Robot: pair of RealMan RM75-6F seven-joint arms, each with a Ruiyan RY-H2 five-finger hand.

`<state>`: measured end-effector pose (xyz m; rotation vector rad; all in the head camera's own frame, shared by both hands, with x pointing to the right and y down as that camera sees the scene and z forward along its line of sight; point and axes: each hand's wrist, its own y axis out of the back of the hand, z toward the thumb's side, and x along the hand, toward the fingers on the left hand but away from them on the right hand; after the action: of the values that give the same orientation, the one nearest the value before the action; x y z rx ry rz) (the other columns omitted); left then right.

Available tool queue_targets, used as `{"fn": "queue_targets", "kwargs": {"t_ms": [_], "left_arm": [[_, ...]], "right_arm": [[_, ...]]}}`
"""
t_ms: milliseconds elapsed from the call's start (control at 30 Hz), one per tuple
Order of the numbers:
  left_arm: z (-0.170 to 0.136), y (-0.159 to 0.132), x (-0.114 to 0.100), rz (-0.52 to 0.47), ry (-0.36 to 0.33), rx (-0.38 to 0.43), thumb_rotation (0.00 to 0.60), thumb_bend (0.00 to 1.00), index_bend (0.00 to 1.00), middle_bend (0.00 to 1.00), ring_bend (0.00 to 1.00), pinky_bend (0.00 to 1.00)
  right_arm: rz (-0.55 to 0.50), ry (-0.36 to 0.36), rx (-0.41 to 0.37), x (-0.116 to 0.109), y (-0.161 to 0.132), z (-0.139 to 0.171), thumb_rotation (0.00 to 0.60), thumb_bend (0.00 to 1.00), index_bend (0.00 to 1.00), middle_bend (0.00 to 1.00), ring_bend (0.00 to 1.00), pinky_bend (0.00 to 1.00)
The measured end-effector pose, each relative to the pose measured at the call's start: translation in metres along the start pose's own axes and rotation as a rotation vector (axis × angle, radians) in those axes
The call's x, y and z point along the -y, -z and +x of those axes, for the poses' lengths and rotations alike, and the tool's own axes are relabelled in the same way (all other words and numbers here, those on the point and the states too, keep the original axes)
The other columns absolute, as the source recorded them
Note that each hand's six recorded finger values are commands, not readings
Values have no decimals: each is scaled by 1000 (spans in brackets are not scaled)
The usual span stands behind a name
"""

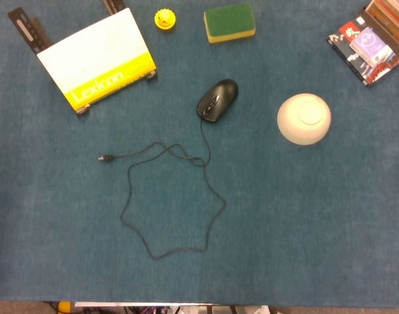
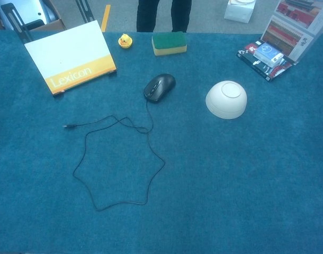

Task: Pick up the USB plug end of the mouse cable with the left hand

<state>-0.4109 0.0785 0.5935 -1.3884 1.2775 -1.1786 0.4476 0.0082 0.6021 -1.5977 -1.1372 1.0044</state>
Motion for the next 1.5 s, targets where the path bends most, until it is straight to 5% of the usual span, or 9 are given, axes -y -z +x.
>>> {"fn": "queue_targets", "kwargs": {"t_ms": [300,600,867,1500], "left_arm": [[10,-27,23,-11,118,93,600,242,413,403,291,474],[21,-61,56,-8,257,202,600,245,363,180,102,236],[36,-86,87,-9,332,269,600,245,360,30,0,111],[50,-94,136,0,400,296,600,246,380,15,0,99]], "right_arm": [[35,72,24,-20,-4,5,600,146,513,305,201,114],[93,137,24,-59,-9,-7,600,146,513,305,201,114],[99,126,29,-61,-9,-12,600,146,513,305,201,114],[96,122,39,-59,-4,-10,600,146,513,305,201,114]]}}
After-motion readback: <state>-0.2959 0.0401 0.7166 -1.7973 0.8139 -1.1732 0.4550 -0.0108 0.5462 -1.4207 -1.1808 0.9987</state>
